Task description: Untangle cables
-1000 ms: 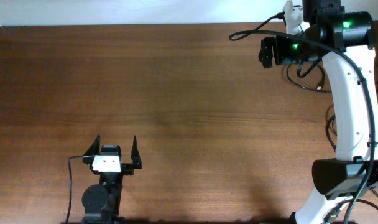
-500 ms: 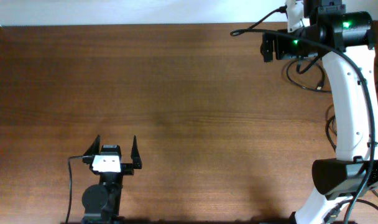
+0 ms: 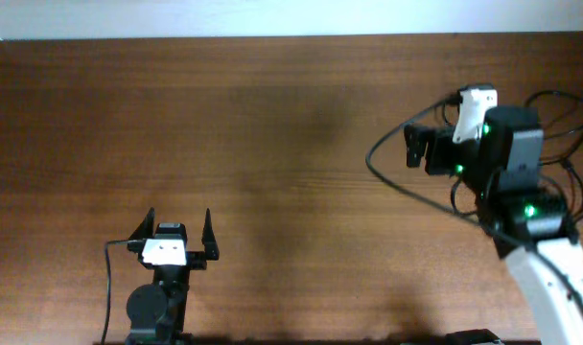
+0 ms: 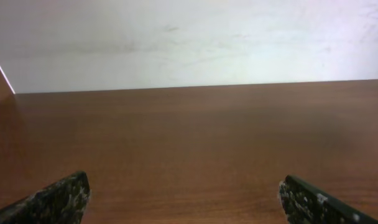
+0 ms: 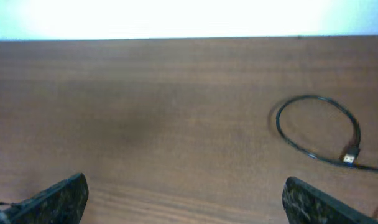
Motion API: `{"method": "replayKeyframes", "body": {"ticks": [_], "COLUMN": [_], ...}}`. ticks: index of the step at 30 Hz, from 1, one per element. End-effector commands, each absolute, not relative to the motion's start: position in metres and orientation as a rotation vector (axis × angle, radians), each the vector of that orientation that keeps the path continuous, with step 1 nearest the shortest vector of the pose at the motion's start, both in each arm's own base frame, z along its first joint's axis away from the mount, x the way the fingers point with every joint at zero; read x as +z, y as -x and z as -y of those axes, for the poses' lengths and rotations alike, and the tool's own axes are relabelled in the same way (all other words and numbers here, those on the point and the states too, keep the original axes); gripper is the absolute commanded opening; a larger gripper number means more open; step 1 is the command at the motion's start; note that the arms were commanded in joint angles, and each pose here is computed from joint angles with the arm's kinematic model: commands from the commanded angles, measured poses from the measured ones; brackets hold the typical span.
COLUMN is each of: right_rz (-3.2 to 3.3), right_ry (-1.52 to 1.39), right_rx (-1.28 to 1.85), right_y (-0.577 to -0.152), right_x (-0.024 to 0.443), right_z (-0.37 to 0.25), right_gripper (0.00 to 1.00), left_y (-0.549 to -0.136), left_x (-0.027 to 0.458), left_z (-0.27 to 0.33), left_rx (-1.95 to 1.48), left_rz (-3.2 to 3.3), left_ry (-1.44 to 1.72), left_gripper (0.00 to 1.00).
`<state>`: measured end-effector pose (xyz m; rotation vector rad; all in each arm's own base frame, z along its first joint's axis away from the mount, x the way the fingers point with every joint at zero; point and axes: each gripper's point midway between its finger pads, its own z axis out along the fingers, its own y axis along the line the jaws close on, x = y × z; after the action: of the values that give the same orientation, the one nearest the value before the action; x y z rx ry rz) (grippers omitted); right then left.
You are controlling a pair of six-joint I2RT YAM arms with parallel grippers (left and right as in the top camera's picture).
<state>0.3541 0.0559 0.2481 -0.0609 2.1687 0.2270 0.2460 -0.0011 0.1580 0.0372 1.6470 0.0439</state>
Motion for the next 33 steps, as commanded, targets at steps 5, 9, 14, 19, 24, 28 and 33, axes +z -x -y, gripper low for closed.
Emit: {"method": "replayKeyframes", "body": {"ticks": [5,9,14,19,24,28,33], "right_rz": [-2.014,-1.933,-1.857,-1.771,-1.664,-1.701,-1.691], "right_ry": [0.067,0.065,0.055,0.04,0.022,0.022,0.012], "right_rx": [0.246,0.243,0.227,0.205,0.189,0.187,0.174], "right_y": [-0.312,-0.286,-0.271,-0.267,-0.262,-0.256,-0.246], "right_x": [0.197,0.171,0.167,0.152,0.156,0.147,0.147], "right_z": [-0.054,-0.049,-0.044,-0.039,-0.034,-0.034,-0.03], "right_gripper": [0.99,0.99,0.99,0.99,0.99,0.99,0.99], "left_y": [-0.246,-0.246,-0.246,-0.246,-0.246,-0.246,-0.246], "left_x": [0.157,0.157,0.157,0.157,0.157,0.157,0.157], "left_z": [-0.003,-0.003,-0.003,-0.003,-0.003,-0.003,-0.003], "left_rx": [0.061,0.061,0.061,0.061,0.061,0.061,0.061], "left_rz": [-1.648,-1.648,-1.648,-1.648,-1.648,-1.648,-1.648], "left_ry": [-0.023,-0.023,-0.023,-0.023,-0.023,-0.023,-0.023], "left_gripper": [0.99,0.99,0.99,0.99,0.99,0.99,0.99]}}
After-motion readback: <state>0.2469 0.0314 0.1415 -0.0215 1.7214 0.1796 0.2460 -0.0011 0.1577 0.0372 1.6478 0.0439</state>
